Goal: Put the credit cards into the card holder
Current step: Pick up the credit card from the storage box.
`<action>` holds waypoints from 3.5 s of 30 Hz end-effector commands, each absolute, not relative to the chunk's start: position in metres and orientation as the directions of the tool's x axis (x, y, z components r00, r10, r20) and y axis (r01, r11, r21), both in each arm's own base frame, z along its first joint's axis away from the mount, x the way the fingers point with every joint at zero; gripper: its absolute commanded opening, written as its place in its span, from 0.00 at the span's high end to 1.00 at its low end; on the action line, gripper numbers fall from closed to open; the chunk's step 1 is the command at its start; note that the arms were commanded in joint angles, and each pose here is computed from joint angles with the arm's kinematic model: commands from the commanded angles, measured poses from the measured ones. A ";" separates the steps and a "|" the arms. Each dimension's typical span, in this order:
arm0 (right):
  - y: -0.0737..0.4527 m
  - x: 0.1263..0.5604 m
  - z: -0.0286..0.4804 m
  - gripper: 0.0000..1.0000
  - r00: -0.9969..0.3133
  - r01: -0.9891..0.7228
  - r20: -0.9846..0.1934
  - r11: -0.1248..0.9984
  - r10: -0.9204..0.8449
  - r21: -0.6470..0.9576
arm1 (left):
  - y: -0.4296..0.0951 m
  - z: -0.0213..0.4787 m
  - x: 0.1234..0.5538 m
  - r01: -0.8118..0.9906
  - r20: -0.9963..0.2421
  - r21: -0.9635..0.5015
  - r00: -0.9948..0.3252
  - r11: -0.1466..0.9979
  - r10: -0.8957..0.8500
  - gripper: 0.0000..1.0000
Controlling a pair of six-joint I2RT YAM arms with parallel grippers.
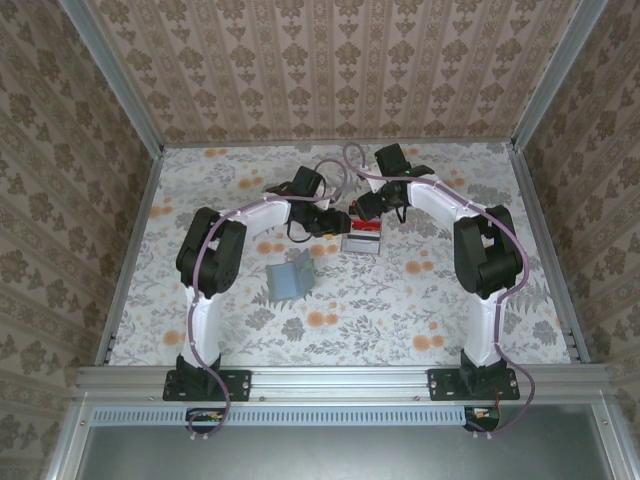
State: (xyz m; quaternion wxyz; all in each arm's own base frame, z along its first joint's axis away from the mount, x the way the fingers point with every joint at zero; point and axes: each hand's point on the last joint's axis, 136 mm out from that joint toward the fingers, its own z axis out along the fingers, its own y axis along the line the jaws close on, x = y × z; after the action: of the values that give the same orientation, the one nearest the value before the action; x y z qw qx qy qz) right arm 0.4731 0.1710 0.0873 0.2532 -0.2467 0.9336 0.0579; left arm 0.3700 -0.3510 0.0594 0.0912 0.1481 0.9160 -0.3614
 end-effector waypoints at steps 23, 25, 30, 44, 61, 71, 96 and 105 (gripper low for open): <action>0.168 0.487 0.114 0.33 -0.719 -0.452 -0.590 0.892 -0.369 -0.007 | -0.332 0.005 0.363 0.242 -0.166 -0.615 -0.970 0.751 0.177 0.52; 0.174 0.483 0.110 0.34 -0.724 -0.475 -0.581 0.880 -0.373 0.027 | -0.333 0.007 0.363 0.243 -0.167 -0.615 -0.970 0.750 0.178 0.52; 0.179 0.479 0.106 0.46 -0.728 -0.493 -0.572 0.868 -0.378 0.055 | -0.332 0.006 0.363 0.243 -0.165 -0.613 -0.970 0.752 0.179 0.52; 0.186 0.473 0.096 0.27 -0.737 -0.536 -0.532 0.840 -0.416 0.086 | -0.335 0.009 0.366 0.242 -0.166 -0.621 -0.970 0.745 0.177 0.52; 0.167 0.490 0.084 0.31 -0.765 -0.453 -0.522 0.891 -0.377 0.019 | -0.333 0.005 0.364 0.235 -0.156 -0.619 -0.972 0.749 0.176 0.52; 0.160 0.493 0.103 0.35 -0.742 -0.427 -0.572 0.904 -0.350 0.001 | -0.333 -0.001 0.363 0.225 -0.147 -0.622 -0.974 0.750 0.170 0.52; 0.162 0.493 0.110 0.54 -0.734 -0.425 -0.590 0.905 -0.337 0.013 | -0.333 -0.001 0.362 0.223 -0.145 -0.625 -0.975 0.748 0.169 0.52; 0.159 0.494 0.116 0.61 -0.726 -0.425 -0.600 0.905 -0.335 0.008 | -0.333 0.000 0.363 0.223 -0.147 -0.626 -0.975 0.748 0.168 0.52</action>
State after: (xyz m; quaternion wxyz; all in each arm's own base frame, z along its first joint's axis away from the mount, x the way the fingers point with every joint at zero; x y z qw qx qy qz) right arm 0.4845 0.1734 0.0983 0.2785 -0.2212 0.9303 0.0900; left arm 0.3826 -0.3590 0.0573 0.1033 0.1402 0.8989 -0.4021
